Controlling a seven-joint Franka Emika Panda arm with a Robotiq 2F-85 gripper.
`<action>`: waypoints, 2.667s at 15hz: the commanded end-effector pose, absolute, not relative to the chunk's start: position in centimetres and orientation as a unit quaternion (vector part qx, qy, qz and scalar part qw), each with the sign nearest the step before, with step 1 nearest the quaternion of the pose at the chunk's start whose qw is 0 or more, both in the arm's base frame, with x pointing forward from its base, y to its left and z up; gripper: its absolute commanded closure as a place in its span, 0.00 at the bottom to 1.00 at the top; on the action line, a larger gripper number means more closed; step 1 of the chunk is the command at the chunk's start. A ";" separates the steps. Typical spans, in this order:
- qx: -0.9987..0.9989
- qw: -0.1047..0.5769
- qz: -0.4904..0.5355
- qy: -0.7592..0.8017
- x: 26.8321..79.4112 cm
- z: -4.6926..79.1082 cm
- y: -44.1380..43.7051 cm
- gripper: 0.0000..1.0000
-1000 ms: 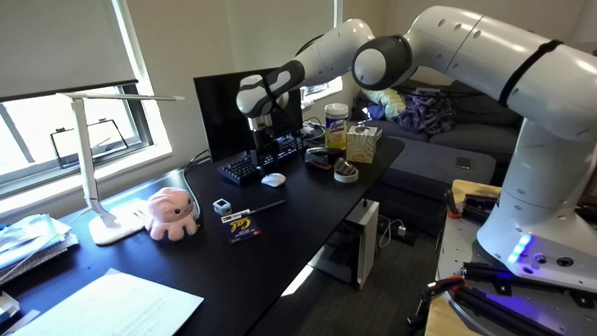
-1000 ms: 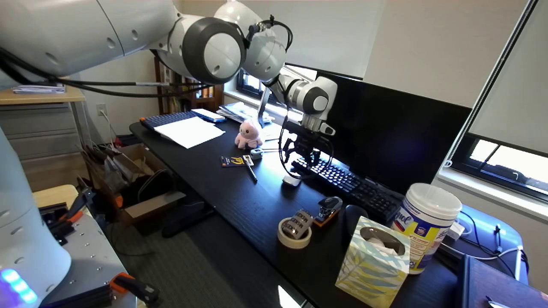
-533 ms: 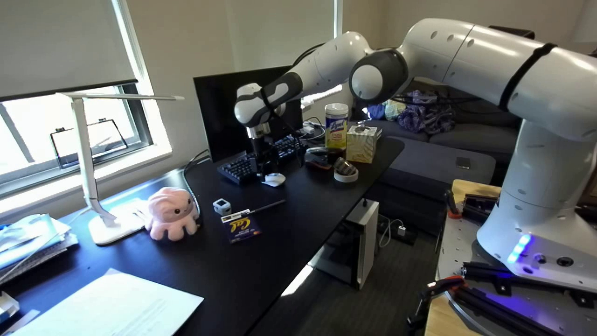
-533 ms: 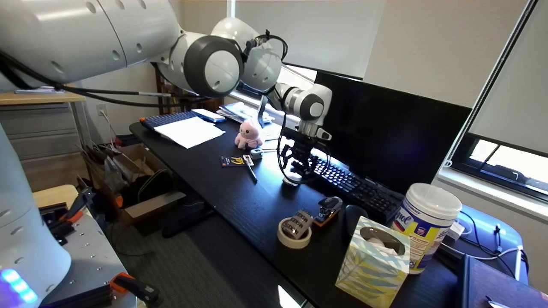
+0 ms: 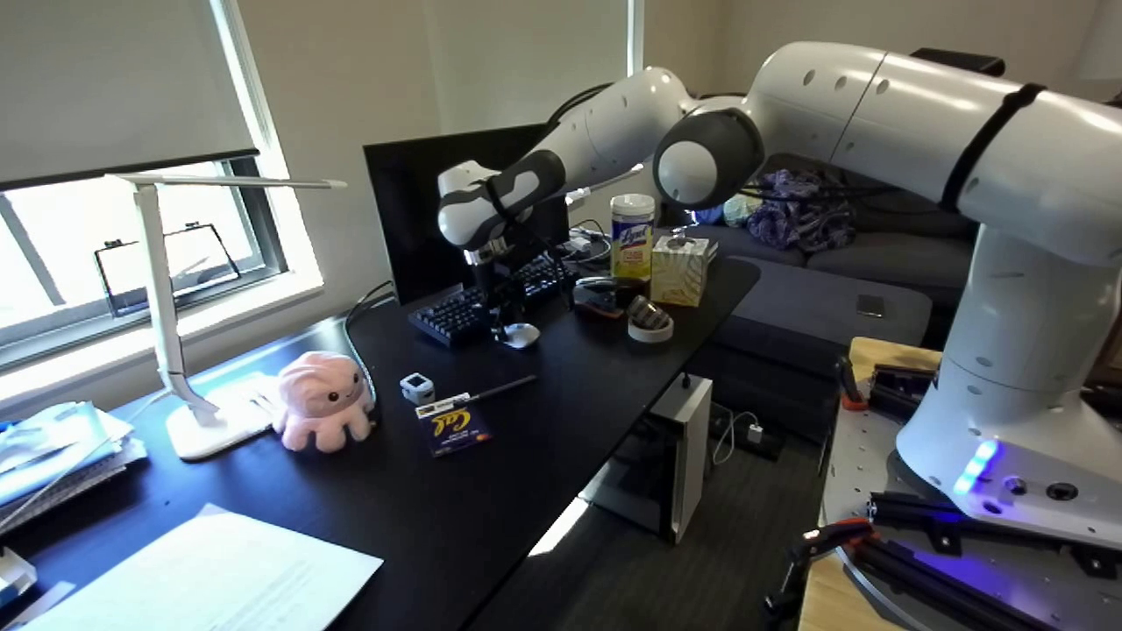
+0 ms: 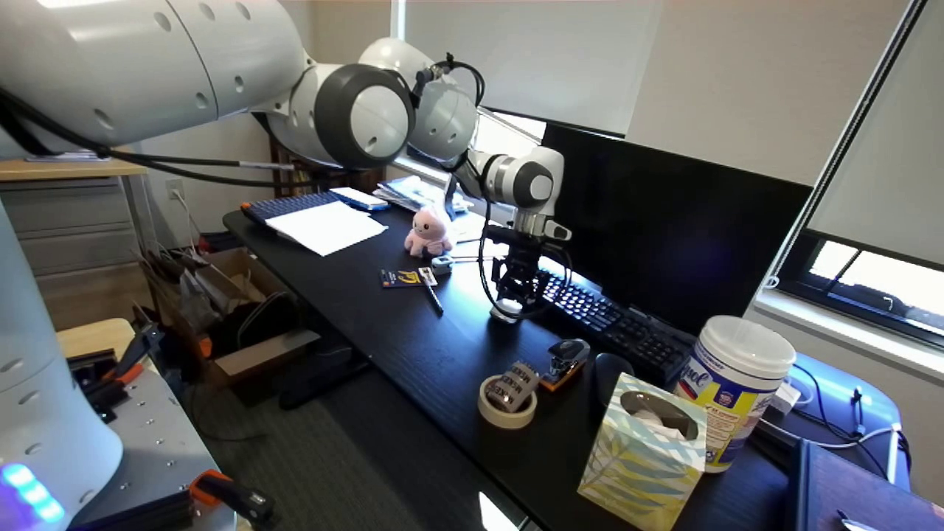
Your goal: Move the mouse away from the keyboard
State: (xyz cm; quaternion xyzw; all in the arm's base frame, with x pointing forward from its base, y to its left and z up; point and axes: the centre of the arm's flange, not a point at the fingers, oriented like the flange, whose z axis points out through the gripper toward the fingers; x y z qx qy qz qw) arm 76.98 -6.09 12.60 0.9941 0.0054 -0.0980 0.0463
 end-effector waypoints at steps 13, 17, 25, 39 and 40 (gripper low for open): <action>0.970 0.068 -0.105 0.207 75.9 25.2 3.2 0.61; 0.969 0.080 -0.073 0.224 78.2 27.2 5.3 0.36; 0.958 0.122 -0.053 0.255 72.9 28.8 7.3 0.61; 0.950 0.108 0.111 0.271 74.5 29.2 13.8 0.36; 0.951 0.108 0.112 0.268 74.2 29.4 13.7 0.36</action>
